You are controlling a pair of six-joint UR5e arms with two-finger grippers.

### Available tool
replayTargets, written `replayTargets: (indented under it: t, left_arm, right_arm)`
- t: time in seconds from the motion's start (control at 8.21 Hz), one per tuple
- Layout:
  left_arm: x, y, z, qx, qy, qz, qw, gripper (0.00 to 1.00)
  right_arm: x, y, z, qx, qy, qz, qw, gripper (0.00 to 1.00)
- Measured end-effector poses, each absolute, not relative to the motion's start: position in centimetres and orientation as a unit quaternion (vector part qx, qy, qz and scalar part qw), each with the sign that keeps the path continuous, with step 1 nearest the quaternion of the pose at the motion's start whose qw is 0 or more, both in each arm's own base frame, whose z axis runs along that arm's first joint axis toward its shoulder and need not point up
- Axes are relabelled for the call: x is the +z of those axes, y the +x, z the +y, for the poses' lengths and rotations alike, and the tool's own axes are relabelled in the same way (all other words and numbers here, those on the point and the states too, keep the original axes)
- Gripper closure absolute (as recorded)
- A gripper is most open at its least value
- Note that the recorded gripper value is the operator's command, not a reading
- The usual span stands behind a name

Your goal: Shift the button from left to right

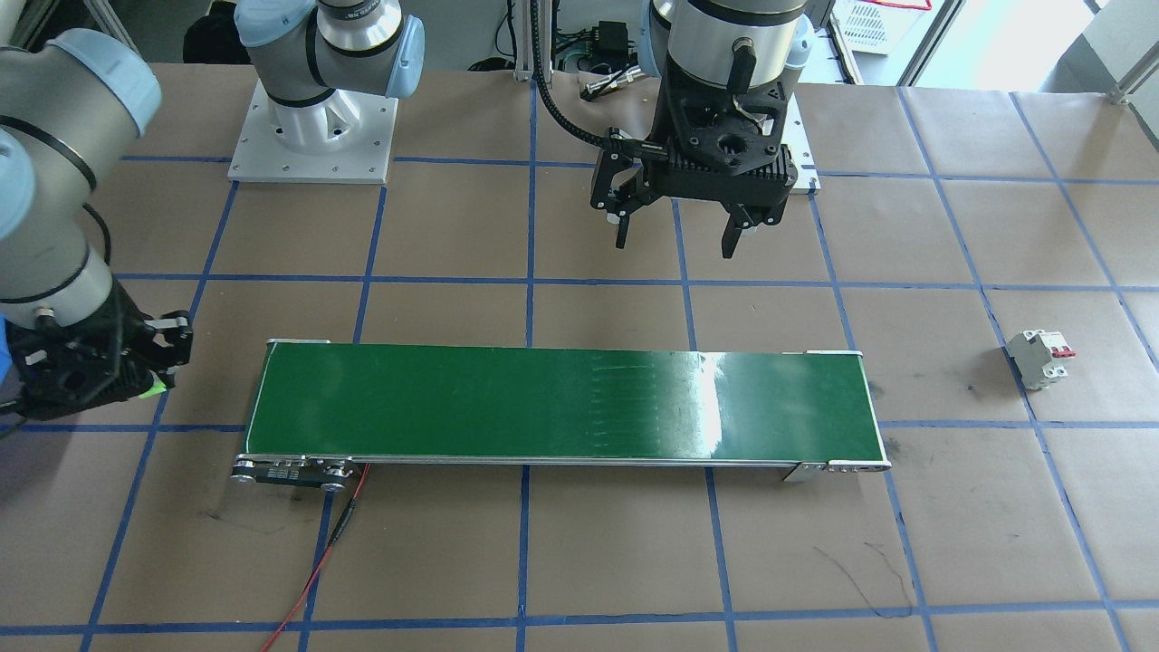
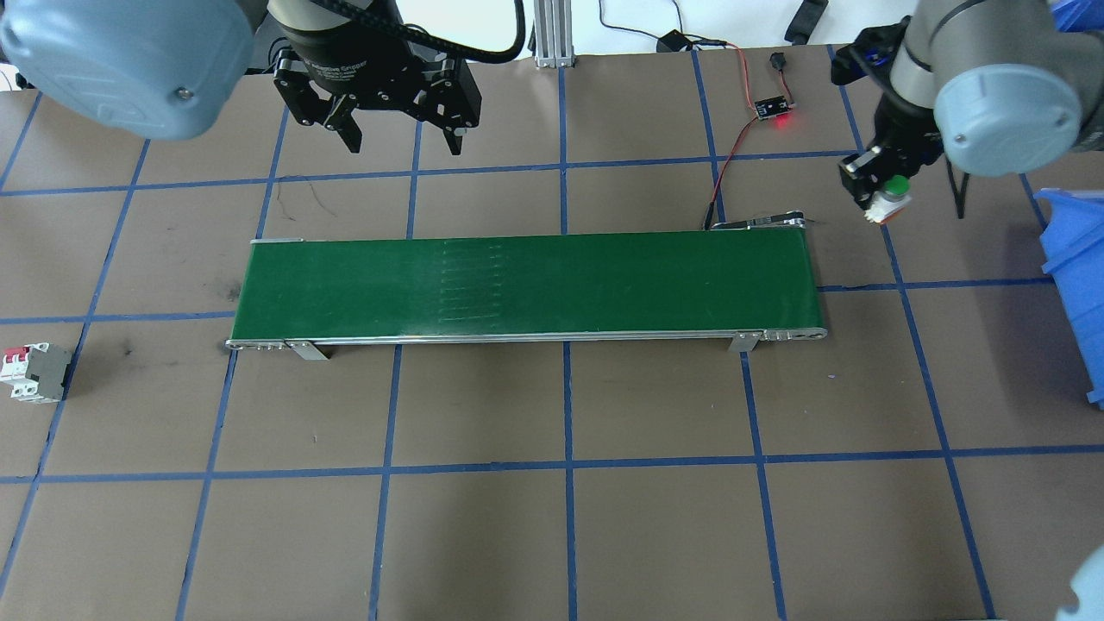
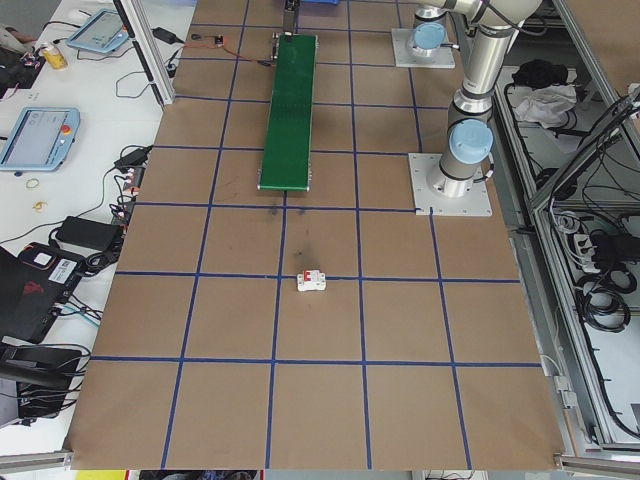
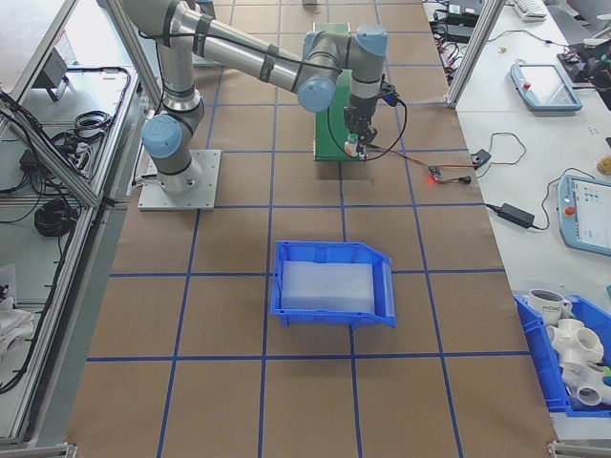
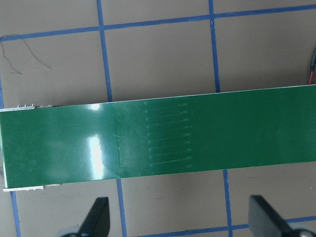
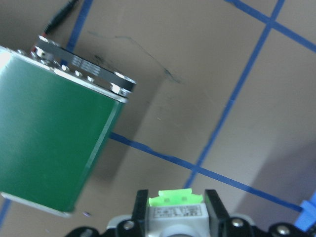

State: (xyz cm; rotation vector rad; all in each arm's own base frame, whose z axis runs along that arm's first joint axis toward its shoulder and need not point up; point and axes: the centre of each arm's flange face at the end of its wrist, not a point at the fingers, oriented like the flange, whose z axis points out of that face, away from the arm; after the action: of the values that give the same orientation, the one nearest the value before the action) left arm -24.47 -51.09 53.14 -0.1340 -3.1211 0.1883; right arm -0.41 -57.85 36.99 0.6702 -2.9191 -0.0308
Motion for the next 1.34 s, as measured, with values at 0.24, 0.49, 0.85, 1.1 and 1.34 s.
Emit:
replayTargets:
  t: [0.24,0.49,0.85,1.1,1.34]
  left_arm:
    - [53.2,-24.5,-51.1,0.06,-0.042,-0.997,0.006,0.0]
    - [53.2,-24.5,-51.0,0.061,-0.042,-0.997,0.006,0.0]
    - [53.3,-24.4,-51.0,0.062,-0.04,-0.997,0.006,0.0]
    - [53.4,-24.4,-50.9,0.062,-0.038,-0.997,0.007,0.0]
    - [53.4,-24.4,-50.9,0.063,-0.038,-0.997,0.007,0.0]
  right_arm:
    - [39.7,-9.9,-56.0,-0.019,0.33,-0.94,0.087,1.0]
    - [40.2,-21.1,-53.3,-0.022,0.417,-0.905,0.081,1.0]
    - [35.3,-35.0,-50.7,0.008,0.524,-0.849,0.059,1.0]
    - [29.6,-39.5,-50.7,0.018,0.58,-0.814,0.045,1.0]
    - [25.2,-40.9,-50.8,0.012,0.609,-0.792,0.025,0.38]
